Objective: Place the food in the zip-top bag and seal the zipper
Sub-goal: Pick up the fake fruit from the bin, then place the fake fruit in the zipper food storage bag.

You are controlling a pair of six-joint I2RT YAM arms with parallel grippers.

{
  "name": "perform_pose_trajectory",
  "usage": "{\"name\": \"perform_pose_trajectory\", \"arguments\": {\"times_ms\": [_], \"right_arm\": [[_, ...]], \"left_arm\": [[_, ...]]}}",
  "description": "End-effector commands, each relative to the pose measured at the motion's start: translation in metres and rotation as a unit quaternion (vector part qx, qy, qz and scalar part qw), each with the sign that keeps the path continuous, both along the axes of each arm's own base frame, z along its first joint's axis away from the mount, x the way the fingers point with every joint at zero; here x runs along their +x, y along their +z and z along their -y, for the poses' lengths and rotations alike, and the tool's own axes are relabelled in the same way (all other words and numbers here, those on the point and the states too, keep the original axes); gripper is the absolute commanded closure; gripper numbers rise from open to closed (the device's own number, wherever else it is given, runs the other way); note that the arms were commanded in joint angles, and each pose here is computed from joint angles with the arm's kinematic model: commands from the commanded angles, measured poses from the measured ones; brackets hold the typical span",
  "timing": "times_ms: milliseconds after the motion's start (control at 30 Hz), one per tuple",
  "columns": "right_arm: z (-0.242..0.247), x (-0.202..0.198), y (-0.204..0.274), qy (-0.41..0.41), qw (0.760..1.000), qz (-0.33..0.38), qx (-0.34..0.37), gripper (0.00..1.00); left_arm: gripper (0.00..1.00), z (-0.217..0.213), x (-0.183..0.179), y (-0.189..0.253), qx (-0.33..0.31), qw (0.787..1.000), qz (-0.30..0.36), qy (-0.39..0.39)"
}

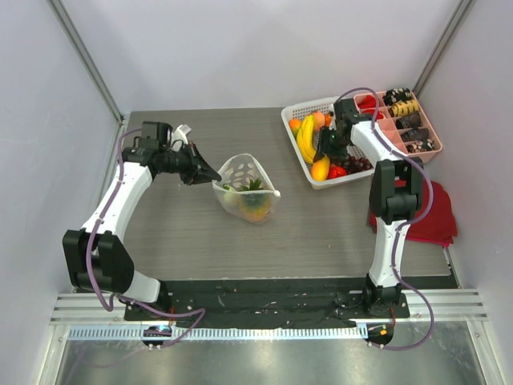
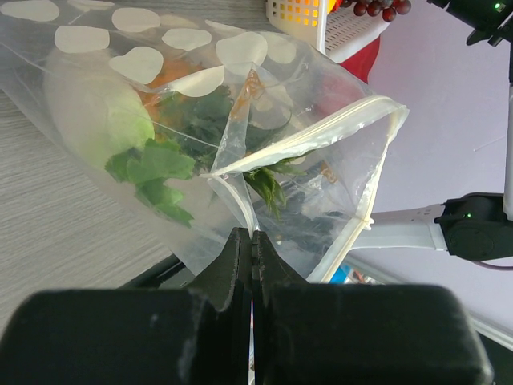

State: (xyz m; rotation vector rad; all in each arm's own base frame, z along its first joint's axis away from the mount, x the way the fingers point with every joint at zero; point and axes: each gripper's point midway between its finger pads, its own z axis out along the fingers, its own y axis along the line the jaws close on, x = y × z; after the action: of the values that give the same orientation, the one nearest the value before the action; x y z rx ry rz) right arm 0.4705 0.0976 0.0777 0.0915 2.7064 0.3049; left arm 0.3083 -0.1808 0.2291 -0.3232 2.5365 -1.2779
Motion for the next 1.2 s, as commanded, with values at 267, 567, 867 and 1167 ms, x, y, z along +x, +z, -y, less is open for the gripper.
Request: {"name": "perform_pose_trajectory", "arguments": {"times_ms": [267, 567, 867, 1167], "right_arm": [[-0.008, 0.017, 0.216, 0.022, 0.958, 0.271, 0.089, 0.99], [-0.092, -0.056, 0.375, 0.103, 0.814, 0.539, 0.191, 0.99], [-0.217, -0.148, 0.358, 0.279, 0.695, 0.628, 0.213, 0.99], [-0.263, -0.144, 0.299, 0.328, 0.692, 0.611, 0.199, 0.99]], "left_arm": [[1.00, 0.003, 0.007, 0.013, -0.012, 0.999, 0.029, -0.003], [1.00, 0.006, 0.007, 0.017, -0.025, 0.999, 0.026, -0.002], [1.00, 0.011, 0.009, 0.027, -0.052, 0.998, 0.024, -0.006], [1.00, 0.013, 0.008, 0.033, -0.059, 0.998, 0.028, -0.012]]}}
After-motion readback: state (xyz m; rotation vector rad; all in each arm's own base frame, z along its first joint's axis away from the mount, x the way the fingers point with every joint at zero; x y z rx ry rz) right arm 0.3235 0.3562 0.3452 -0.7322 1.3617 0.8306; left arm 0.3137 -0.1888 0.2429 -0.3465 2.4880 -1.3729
